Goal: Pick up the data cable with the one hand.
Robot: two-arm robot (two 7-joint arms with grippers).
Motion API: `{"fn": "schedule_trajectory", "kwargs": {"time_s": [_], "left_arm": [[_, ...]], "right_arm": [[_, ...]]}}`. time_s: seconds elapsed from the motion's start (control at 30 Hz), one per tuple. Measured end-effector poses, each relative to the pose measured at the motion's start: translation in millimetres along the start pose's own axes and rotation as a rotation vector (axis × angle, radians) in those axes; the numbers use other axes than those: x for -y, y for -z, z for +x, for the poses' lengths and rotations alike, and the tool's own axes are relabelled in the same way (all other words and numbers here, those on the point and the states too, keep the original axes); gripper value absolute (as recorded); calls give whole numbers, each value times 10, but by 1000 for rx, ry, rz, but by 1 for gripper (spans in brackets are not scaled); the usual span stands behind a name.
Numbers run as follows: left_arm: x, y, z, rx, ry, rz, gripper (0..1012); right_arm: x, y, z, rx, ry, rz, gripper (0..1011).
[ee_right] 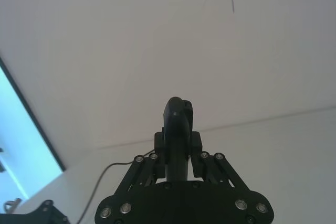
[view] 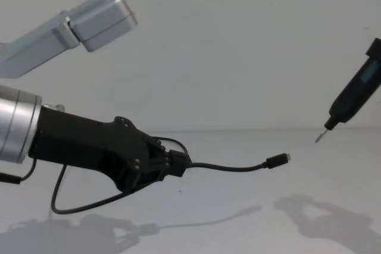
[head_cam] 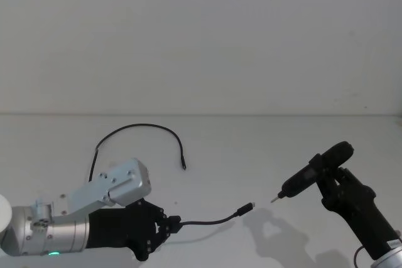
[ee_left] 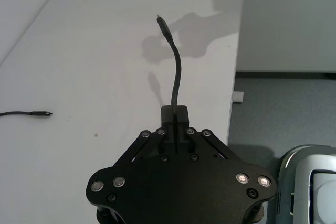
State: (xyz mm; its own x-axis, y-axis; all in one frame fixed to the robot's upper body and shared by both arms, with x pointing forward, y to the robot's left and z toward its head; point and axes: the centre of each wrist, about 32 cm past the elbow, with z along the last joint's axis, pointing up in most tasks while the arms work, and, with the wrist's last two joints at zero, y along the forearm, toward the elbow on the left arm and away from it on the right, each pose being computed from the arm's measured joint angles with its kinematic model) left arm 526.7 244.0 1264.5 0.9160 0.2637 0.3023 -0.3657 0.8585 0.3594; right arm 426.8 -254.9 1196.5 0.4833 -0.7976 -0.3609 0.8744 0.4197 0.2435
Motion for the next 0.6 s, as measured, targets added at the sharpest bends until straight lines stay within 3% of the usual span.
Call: {"fn": "schedule_trajectory", "kwargs": {"time_s": [0.33,0.6], "left_arm": [[-51,-2,-1,10,5,-3,44],[-70,-3,-1,13,8,-3,44]], "right_arm": [[-56,37,22,-124,2,-47,263],[-113,118,33,-179,40,-64,263]]}}
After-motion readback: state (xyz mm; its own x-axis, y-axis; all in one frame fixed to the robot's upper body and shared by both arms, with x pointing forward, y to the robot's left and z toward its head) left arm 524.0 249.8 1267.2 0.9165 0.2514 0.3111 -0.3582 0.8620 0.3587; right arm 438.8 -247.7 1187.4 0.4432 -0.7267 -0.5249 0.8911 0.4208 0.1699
